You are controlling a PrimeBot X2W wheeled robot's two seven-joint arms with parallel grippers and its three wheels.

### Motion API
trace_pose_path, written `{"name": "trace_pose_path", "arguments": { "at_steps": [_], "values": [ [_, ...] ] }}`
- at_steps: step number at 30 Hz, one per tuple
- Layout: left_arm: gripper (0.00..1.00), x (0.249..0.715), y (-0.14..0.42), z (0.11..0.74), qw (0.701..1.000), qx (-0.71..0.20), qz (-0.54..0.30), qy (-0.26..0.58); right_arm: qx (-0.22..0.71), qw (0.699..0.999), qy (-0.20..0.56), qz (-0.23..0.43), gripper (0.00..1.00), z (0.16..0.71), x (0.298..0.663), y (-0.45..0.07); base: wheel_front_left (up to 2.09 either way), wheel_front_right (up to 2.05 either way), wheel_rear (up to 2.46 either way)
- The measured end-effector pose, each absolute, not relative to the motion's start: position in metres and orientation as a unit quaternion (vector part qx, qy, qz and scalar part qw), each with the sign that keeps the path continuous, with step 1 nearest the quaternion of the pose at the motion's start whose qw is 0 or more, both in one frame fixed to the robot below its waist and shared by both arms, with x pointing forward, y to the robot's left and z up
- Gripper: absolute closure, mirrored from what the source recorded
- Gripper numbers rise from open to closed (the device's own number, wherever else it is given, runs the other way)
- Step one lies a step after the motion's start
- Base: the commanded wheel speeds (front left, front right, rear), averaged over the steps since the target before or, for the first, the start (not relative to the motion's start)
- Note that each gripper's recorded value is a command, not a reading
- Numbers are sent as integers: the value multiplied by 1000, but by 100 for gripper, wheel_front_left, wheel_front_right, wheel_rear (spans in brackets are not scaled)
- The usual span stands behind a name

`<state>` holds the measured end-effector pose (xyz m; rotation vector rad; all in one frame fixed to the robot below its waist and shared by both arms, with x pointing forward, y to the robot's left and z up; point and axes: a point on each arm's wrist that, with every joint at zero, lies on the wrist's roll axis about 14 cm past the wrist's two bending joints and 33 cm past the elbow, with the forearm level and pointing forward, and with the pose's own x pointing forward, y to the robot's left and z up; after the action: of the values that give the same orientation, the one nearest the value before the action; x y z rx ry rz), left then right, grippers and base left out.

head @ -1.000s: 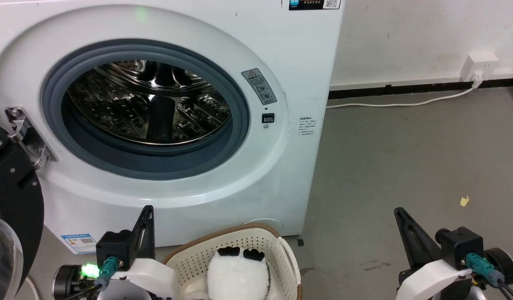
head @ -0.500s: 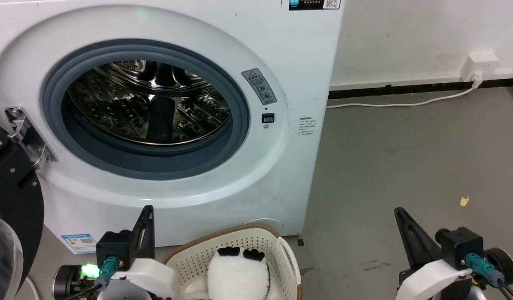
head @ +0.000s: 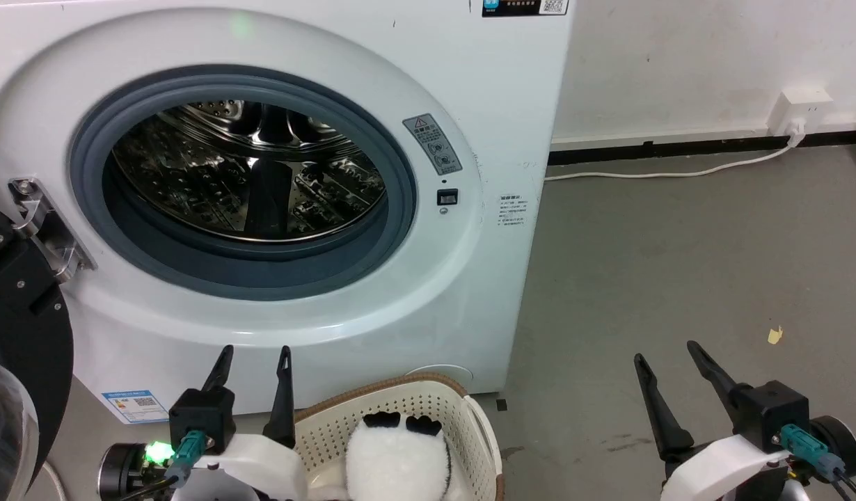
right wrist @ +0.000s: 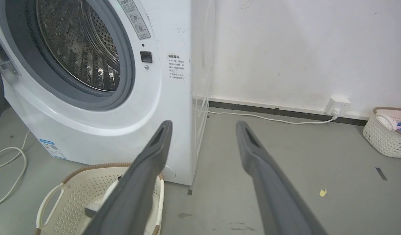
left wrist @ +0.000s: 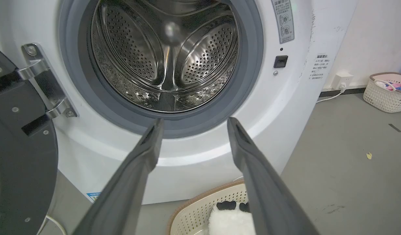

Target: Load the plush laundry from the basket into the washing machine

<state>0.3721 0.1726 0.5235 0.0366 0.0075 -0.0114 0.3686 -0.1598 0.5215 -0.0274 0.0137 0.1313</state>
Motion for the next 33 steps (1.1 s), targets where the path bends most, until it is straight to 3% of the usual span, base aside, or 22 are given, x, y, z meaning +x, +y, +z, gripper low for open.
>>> {"name": "trace_pose_path", "arguments": {
  "at_steps": [16, 33],
  "values": [
    [0, 385, 153, 500, 999, -2, -31, 33, 17, 998, 11, 53, 0, 512, 370, -168, 0, 0, 0],
    [0, 415, 121, 437, 989, -22, -73, 129, 45, 998, 45, 16, 0, 483, 377, -190, 0, 0, 0]
  ]
}}
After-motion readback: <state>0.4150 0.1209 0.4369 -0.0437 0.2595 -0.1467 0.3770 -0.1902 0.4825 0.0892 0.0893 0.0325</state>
